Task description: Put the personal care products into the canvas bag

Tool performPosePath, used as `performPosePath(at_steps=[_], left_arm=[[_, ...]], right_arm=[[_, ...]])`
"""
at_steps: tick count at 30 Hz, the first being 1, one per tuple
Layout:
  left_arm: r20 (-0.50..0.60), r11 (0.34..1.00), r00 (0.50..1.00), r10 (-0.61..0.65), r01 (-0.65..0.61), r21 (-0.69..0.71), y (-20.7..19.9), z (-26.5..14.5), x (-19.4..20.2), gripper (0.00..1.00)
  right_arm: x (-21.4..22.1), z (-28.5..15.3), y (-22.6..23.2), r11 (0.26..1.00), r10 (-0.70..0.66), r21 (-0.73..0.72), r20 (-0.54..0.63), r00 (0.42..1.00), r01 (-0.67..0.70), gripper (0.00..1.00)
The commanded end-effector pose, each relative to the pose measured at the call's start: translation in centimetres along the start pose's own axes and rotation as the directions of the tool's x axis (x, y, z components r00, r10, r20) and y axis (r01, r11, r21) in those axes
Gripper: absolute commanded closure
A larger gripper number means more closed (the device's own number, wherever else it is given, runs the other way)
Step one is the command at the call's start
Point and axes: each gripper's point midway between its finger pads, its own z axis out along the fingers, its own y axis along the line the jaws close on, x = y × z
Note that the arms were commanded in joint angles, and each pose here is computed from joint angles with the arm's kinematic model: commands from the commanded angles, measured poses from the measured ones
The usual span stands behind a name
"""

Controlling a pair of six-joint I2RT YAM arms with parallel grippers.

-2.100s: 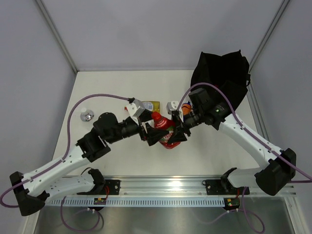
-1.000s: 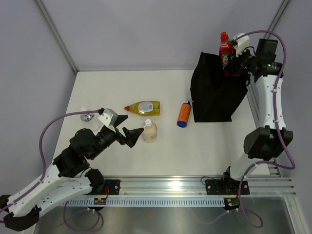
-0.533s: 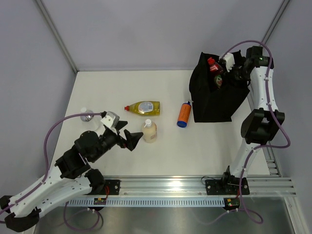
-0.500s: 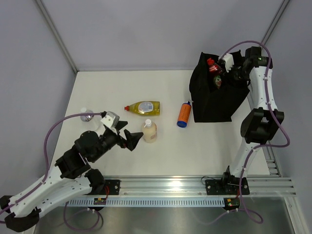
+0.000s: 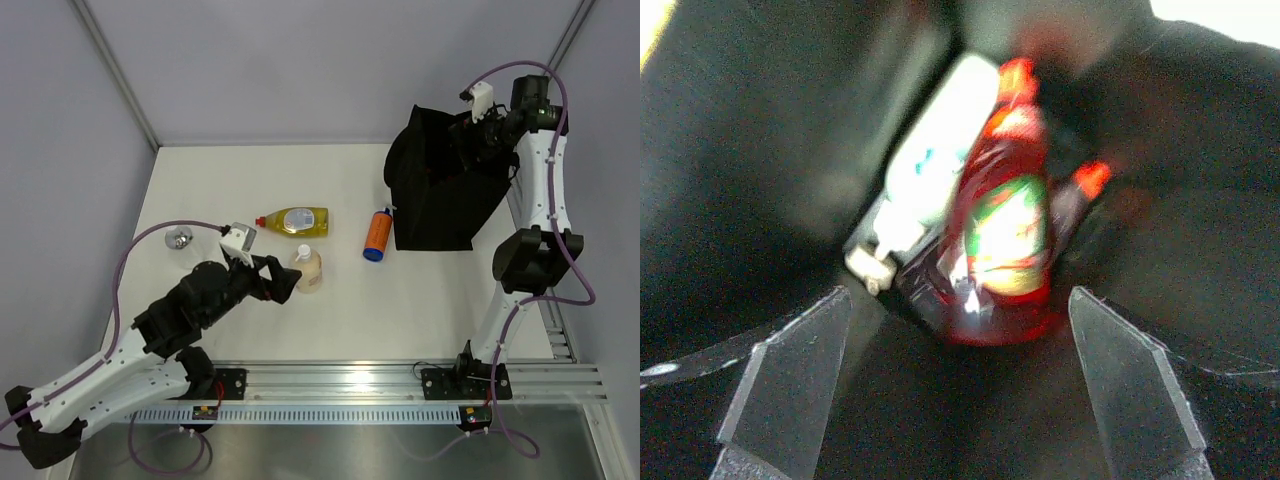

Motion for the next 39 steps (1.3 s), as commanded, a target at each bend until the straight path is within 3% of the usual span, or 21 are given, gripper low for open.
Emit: performPosePath(at_steps=[1,4,7,11,12,13,18,22,33,35,39], left_arm=[[-0.039,0.995,0.996,-0.075,0.072,-0.066,0.6,0.9,1.0,0.01],[-0.112,0.985,0.986,-0.121,0.105,-0.139,1.2,1.7,2.8,0.01],[-0.147,0.967,0.98,-0.132,0.095,-0.235,1.9,2.5,4.6,0.01],[-0.124,0.972,0.986,-0.11,0.081,-0.218,0.7,4.5,6.0,0.01],[-0.145,0.979,0.987,-0.062,0.032,-0.204,1.0,4.9,7.5,0.01],[-0.092,0.984,0.994,-0.056,0.04,-0.173,0.3,5.9,6.9,0.01],[-0.093,0.955,0.991,0.092,-0.114,-0.275,3.2,8.7,9.6,0.01],[-0.067,0.923,0.991,0.114,-0.131,-0.361,4.8,11.0,9.4,0.01],[0.038,0.933,0.987,0.159,-0.137,-0.332,4.5,15.2,7.5,0.03],[0.044,0.94,0.987,0.154,-0.132,-0.315,4.5,15.5,7.0,0.11],[0.055,0.953,0.988,0.141,-0.121,-0.277,4.5,15.7,6.0,0.52]], right_arm=[[-6.8,-8.1,0.4,0.989,-0.017,0.149,0.192,0.981,-0.012,0.0],[-9.5,-11.9,1.7,0.983,-0.036,0.181,0.306,0.951,-0.021,0.0],[-11.5,-16.7,6.3,0.988,-0.07,0.153,0.437,0.897,0.003,0.0],[-10.5,-17.8,11.8,1.0,-0.024,0.015,0.532,0.847,0.019,0.01],[-9.1,-16.2,13.2,0.996,0.016,-0.08,0.531,0.847,0.031,0.01],[-8.6,-17.2,15.1,0.992,-0.003,-0.101,0.553,0.833,0.071,0.0],[-3.8,-15.4,19.9,0.954,-0.019,-0.24,0.552,0.834,0.18,0.01],[-1.4,-15.2,22.2,0.933,-0.063,-0.261,0.556,0.829,0.247,0.0],[3.7,-11.1,24.1,0.919,-0.003,-0.342,0.489,0.872,0.195,0.01],[4.0,-10.8,24.5,0.914,-0.001,-0.354,0.484,0.875,0.197,0.01],[5.1,-10.3,25.8,0.891,-0.084,-0.359,0.473,0.877,0.279,0.01]])
